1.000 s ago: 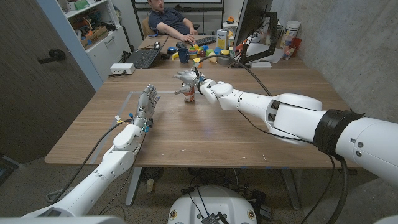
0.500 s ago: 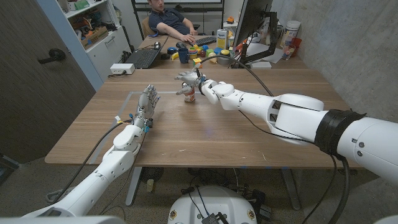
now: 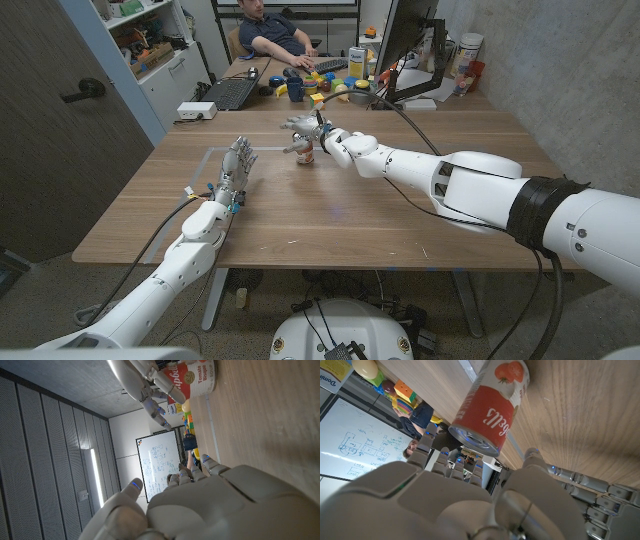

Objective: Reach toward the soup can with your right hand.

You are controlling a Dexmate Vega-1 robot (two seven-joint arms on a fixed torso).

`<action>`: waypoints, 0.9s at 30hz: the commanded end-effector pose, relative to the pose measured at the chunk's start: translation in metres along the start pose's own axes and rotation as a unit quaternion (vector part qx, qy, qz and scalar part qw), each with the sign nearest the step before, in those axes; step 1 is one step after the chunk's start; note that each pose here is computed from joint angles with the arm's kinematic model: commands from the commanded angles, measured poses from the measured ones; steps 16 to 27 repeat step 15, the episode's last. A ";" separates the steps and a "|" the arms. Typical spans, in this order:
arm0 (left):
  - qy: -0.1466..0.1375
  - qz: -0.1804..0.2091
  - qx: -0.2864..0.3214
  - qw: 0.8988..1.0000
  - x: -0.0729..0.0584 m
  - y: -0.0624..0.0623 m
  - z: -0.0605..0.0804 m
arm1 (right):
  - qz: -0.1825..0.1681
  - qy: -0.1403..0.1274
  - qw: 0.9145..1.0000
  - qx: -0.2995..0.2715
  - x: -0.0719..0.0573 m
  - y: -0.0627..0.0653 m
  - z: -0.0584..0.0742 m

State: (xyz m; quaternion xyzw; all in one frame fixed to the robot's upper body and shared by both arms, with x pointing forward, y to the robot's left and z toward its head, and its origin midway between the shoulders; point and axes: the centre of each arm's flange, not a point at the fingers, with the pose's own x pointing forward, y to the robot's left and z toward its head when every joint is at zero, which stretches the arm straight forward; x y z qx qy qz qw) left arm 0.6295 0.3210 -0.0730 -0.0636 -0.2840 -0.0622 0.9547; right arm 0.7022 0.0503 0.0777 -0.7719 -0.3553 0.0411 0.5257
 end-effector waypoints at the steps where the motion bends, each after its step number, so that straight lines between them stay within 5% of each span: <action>1: -0.001 -0.001 -0.001 1.000 0.002 0.002 0.000 | 0.001 -0.002 1.000 -0.001 0.000 0.002 0.001; 27: 0.001 -0.007 -0.002 1.000 0.005 0.002 -0.001 | -0.003 0.000 1.000 0.006 -0.004 0.002 -0.002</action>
